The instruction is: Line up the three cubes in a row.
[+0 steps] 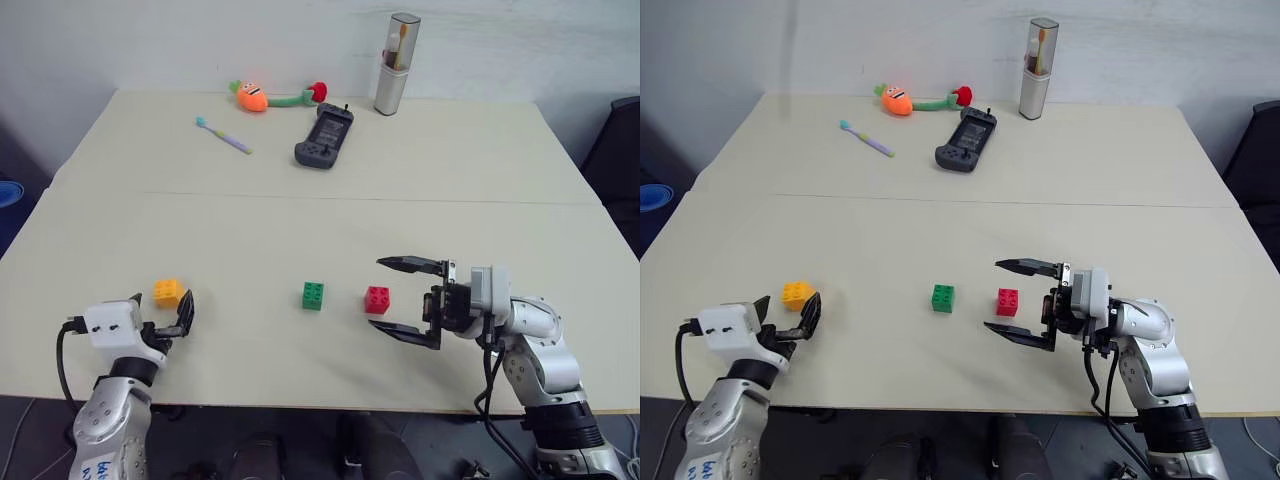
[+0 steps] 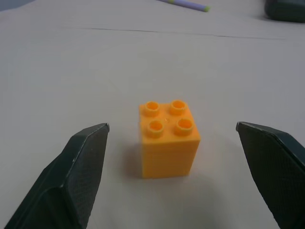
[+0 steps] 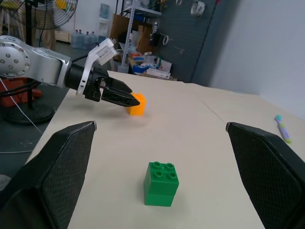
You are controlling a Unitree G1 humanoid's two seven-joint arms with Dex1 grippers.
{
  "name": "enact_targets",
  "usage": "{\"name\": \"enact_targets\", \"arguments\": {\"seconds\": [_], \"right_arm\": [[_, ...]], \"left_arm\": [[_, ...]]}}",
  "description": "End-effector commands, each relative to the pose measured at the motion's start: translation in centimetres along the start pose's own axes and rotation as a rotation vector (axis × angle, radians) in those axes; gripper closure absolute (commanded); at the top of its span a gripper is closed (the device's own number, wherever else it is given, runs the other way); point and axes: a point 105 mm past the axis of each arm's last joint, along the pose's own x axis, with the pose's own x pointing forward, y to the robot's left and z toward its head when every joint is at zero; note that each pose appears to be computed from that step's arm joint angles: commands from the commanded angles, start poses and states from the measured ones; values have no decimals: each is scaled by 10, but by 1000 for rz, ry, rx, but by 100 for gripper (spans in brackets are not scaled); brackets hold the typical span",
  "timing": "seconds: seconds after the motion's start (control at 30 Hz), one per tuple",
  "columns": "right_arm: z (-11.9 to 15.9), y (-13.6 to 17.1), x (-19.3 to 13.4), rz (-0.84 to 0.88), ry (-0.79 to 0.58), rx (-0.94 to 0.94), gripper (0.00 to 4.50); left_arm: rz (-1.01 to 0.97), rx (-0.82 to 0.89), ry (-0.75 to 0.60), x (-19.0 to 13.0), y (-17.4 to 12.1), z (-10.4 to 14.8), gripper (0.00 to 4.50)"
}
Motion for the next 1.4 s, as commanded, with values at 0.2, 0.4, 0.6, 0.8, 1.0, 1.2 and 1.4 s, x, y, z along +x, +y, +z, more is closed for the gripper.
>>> {"name": "enact_targets", "arguments": {"seconds": [0.2, 0.4, 0.6, 0.8, 1.0, 1.2, 1.4], "right_arm": [[4, 0, -3, -17, 14, -23, 0], [3, -1, -6, -37, 26, -28, 0], [9, -3, -14, -57, 51, -39, 0], [12, -4, -23, -75, 93, -45, 0], [17, 1, -28, -104, 117, -44, 0], [20, 4, -34, -139, 145, -43, 0], [22, 5, -36, -148, 155, -42, 0]], "left_arm": [[15, 57, -2, 8, -6, 3, 181], [-144, 24, -90, 16, -15, 27, 303], [-1072, 172, -55, 6, -66, 68, 303], [-1472, 528, 128, 29, -53, 49, 303], [-1589, 621, 157, 52, -46, 40, 303], [-1618, 587, 139, 61, -58, 28, 303], [-1655, 567, 160, 55, -62, 18, 303]]}}
